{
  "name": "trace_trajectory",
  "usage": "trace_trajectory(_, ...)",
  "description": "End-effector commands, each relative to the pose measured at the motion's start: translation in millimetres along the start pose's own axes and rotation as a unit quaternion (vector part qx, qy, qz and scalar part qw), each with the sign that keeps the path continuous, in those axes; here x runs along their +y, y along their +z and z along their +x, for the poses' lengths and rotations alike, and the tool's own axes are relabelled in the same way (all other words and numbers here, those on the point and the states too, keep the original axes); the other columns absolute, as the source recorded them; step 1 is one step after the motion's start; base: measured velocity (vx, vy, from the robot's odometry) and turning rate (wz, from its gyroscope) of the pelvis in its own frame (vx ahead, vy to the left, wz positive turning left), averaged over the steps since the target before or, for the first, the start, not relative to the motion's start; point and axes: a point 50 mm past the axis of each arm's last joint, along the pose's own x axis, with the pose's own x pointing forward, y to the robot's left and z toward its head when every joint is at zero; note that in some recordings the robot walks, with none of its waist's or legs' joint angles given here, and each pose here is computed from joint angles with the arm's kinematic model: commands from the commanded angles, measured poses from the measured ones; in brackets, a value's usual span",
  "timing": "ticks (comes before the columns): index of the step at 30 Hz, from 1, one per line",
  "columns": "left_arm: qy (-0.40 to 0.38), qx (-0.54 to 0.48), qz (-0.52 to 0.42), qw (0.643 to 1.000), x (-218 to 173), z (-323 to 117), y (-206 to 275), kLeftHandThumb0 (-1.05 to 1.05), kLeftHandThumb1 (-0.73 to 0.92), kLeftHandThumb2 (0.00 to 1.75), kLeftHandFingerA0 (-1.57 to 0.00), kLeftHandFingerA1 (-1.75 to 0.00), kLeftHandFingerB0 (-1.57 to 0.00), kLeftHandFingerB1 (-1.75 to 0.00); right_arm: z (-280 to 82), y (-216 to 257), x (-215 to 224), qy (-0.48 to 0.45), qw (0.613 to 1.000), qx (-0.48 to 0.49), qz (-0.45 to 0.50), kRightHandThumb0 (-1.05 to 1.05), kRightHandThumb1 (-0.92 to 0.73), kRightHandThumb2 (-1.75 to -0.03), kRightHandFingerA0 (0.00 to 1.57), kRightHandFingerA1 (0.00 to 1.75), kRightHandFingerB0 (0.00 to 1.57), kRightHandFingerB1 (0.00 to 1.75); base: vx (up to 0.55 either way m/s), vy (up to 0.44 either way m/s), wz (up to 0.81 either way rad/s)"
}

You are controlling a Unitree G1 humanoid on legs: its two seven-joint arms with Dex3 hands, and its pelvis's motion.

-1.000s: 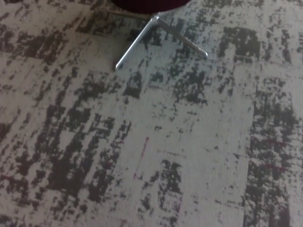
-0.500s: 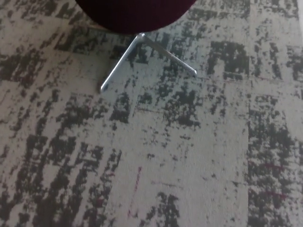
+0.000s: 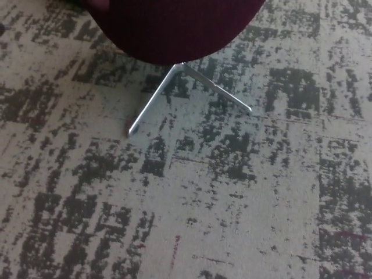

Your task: The robot walks towards a chair and uses its right hand to push it from the side in an anticlockwise direction to rotate it

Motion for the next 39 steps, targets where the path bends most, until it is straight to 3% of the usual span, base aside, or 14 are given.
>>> trace_trajectory(1, 0.006, -0.008, 0.000, 1.000, 7.6, 0.1, 1.3, -1.00, 0.25, 1.32, -0.13, -1.07, -0.30, -1.12, -1.4, -2.2, 0.0, -0.005, 1.000, 0.004, -0.002, -0.67, -0.49, -0.86, 0.34, 0.63, 0.12, 0.49, 0.00, 0.000, 0.00)
trace_trajectory(3, 0.006, -0.008, 0.000, 1.000, 7.6, 0.1, 1.3, -1.00, 0.25, 1.32, -0.13, -1.07, -0.30, -1.12, -1.4, -2.2, 0.0, -0.005, 1.000, 0.004, -0.002, -0.67, -0.49, -0.86, 0.34, 0.63, 0.12, 0.49, 0.05, 0.113, -0.17)
trace_trajectory(4, 0.014, -0.006, 0.023, 1.000, 7.8, 0.6, 2.1, -1.00, 0.21, 1.31, -0.12, -1.06, -0.25, -1.09, -2.2, -2.0, 0.5, -0.008, 1.000, 0.003, -0.002, -0.65, -0.48, -0.87, 0.25, 0.60, 0.11, 0.49, 0.07, 0.183, -0.16)
trace_trajectory(6, 0.018, -0.003, 0.024, 1.000, 7.5, 0.9, 2.5, -0.93, 0.18, 1.29, -0.10, -1.03, -0.29, -1.10, -2.1, -1.8, 0.5, -0.009, 1.000, 0.003, 0.007, -0.66, -0.47, -0.85, 0.21, 0.59, 0.13, 0.50, 0.07, 0.231, -0.09)
trace_trajectory(10, 0.022, 0.001, 0.021, 1.000, 7.6, 1.4, 3.1, -0.93, 0.18, 1.29, -0.10, -1.03, -0.29, -1.10, -2.1, -1.8, 1.2, -0.009, 1.000, 0.005, 0.020, -0.66, -0.47, -0.85, 0.21, 0.59, 0.13, 0.50, 0.12, 0.347, -0.08)
trace_trajectory(11, 0.018, -0.001, 0.013, 1.000, 7.2, 1.0, 2.3, -0.83, -0.07, 1.50, -0.17, -1.50, -0.30, -1.45, -2.0, -1.3, 0.9, -0.011, 0.999, 0.004, 0.030, -0.65, -0.47, -0.85, 0.20, 0.59, 0.13, 0.51, 0.11, 0.437, -0.14)
trace_trajectory(16, 0.013, -0.004, 0.002, 1.000, 6.7, 0.3, 1.1, -0.83, -0.07, 1.50, -0.17, -1.50, -0.30, -1.45, -2.2, -0.4, 0.3, -0.013, 0.999, 0.002, 0.047, -0.65, -0.47, -0.85, 0.20, 0.59, 0.13, 0.51, 0.12, 0.207, -0.02)
trace_trajectory(17, 0.014, -0.004, 0.003, 1.000, 6.7, 0.5, 1.7, -0.85, 0.11, 1.33, -0.14, -1.06, -0.37, -1.13, -1.9, 0.1, 1.0, -0.013, 0.999, 0.001, 0.050, -0.64, -0.46, -0.85, 0.22, 0.60, 0.14, 0.51, 0.16, 0.072, 0.07)
trace_trajectory(19, 0.016, -0.005, 0.002, 1.000, 6.8, 1.1, 3.3, -0.84, 0.11, 1.30, -0.08, -1.01, -0.37, -1.13, -0.9, 0.9, 2.5, -0.010, 0.998, 0.002, 0.055, -0.65, -0.46, -0.85, 0.21, 0.59, 0.12, 0.51, 0.14, 0.078, 0.17)
trace_trajectory(21, 0.014, -0.007, 0.005, 1.000, 7.6, 1.0, 3.3, -0.96, 0.13, 1.33, -0.13, -1.11, -0.32, -1.16, -1.6, 1.2, 3.9, -0.008, 0.998, 0.000, 0.059, -0.64, -0.47, -0.84, 0.19, 0.58, 0.13, 0.50, 0.15, -0.035, 0.11)
trace_trajectory(24, 0.011, -0.010, 0.008, 1.000, 8.0, 0.9, 3.6, -0.97, 0.15, 1.33, -0.14, -1.11, -0.29, -1.14, -1.5, 2.1, 4.1, -0.007, 0.998, -0.002, 0.061, -0.63, -0.46, -0.84, 0.20, 0.58, 0.13, 0.50, 0.28, -0.132, 0.20)
trace_trajectory(25, 0.013, -0.007, 0.009, 1.000, 8.7, 0.7, 2.5, -1.00, 0.17, 1.33, -0.05, -1.08, -0.28, -1.15, -1.8, 1.9, 4.7, -0.008, 0.998, -0.001, 0.061, -0.64, -0.45, -0.84, 0.20, 0.59, 0.14, 0.51, 0.19, 0.061, 0.08)
trace_trajectory(33, 0.004, -0.002, -0.007, 1.000, 9.2, -0.1, -0.4, -0.84, 0.14, 1.28, -0.08, -1.00, -0.30, -1.08, -3.1, 3.4, 3.1, -0.008, 0.998, -0.011, 0.065, -0.63, -0.45, -0.83, 0.21, 0.59, 0.14, 0.50, 0.21, 0.025, -0.04)
trace_trajectory(39, 0.009, -0.002, -0.001, 1.000, 9.2, 1.2, 2.8, -0.92, 0.15, 1.29, -0.09, -1.05, -0.30, -1.13, -0.9, 6.8, 1.6, -0.009, 0.998, -0.015, 0.064, -0.66, -0.45, -0.84, 0.21, 0.60, 0.13, 0.51, 0.34, 0.183, -0.16)
